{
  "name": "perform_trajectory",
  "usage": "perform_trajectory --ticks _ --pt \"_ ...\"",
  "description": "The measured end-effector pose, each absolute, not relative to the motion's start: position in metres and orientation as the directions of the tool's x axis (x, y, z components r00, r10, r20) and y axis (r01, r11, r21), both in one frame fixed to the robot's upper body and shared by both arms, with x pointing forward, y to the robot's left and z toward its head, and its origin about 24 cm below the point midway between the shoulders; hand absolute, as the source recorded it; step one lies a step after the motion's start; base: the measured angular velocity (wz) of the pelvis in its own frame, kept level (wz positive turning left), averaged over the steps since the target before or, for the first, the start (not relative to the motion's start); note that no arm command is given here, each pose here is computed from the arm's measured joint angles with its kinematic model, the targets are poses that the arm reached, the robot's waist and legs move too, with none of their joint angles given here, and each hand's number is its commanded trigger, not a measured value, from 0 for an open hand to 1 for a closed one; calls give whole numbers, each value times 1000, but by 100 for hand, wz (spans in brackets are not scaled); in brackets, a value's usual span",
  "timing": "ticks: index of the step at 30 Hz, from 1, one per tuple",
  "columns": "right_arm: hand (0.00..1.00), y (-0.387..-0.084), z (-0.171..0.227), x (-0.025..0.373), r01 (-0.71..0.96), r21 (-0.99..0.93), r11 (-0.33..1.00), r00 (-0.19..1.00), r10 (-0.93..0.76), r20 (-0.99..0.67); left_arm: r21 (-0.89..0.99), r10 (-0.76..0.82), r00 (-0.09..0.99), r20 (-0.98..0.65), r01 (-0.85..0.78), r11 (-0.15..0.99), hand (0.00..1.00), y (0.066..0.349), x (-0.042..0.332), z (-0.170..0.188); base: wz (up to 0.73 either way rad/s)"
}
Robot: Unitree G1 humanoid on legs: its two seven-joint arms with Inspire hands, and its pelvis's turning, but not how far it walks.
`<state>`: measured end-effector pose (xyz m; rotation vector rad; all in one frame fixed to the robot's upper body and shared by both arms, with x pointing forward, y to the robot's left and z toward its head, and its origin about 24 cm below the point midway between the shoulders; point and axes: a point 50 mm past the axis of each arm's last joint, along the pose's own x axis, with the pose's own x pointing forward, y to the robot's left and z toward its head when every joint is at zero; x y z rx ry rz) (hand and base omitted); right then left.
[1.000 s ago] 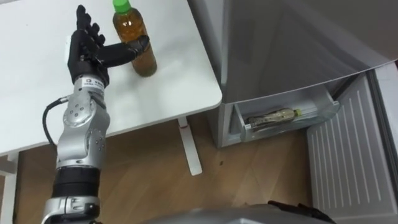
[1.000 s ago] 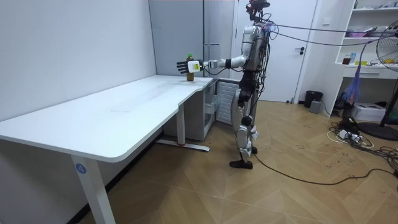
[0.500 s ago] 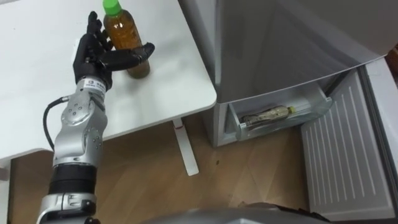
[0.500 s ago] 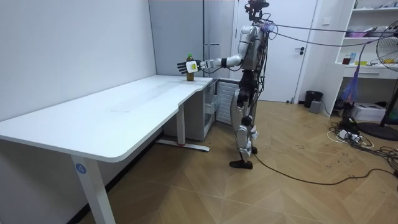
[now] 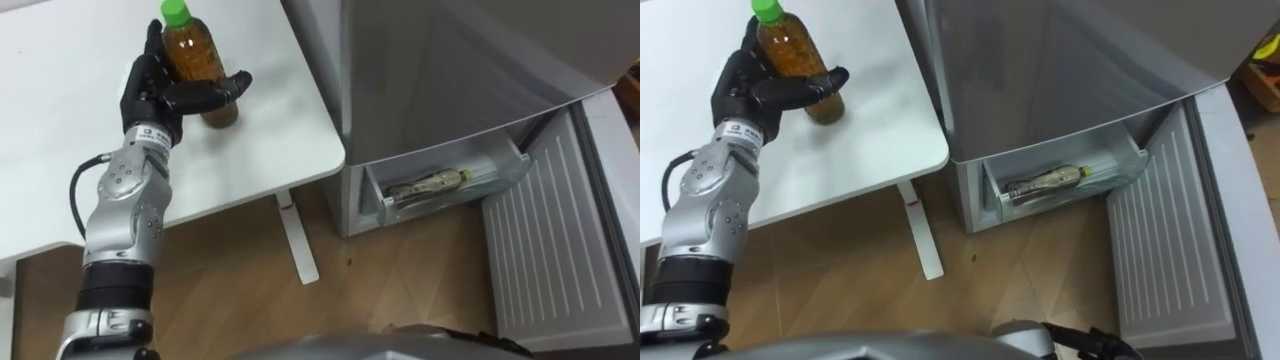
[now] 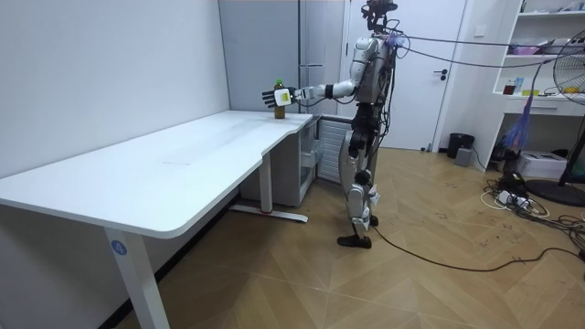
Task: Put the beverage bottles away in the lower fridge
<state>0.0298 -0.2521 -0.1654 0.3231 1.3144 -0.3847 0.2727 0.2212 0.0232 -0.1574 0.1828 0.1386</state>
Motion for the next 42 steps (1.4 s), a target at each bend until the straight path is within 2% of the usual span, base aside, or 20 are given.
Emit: perform_trajectory --ticks 1,2,4,5,7,8,42 --pt "0 -252 -165 30 449 13 893 208 -91 -974 -143 121 974 -191 -150 978 8 221 273 23 0" --pt "0 -253 -165 31 448 12 894 211 -92 -973 -143 121 974 -191 -149 978 10 221 273 23 0" --pt "0 -253 -165 29 449 10 894 209 -93 -974 -144 121 974 -191 -150 978 55 221 273 23 0" --pt "0 -253 -165 29 449 10 893 208 -94 -974 -143 121 974 -191 -150 978 64 221 273 23 0" --pt "0 -253 -165 28 449 9 893 207 -94 -974 -143 122 974 -191 -150 978 93 222 273 23 0" --pt "0 -253 -165 28 448 9 894 206 -94 -974 -141 122 974 -192 -150 979 100 222 273 23 0" --pt "0 -255 -164 37 425 2 905 214 -99 -972 -89 127 962 -240 -152 984 100 227 273 22 0"
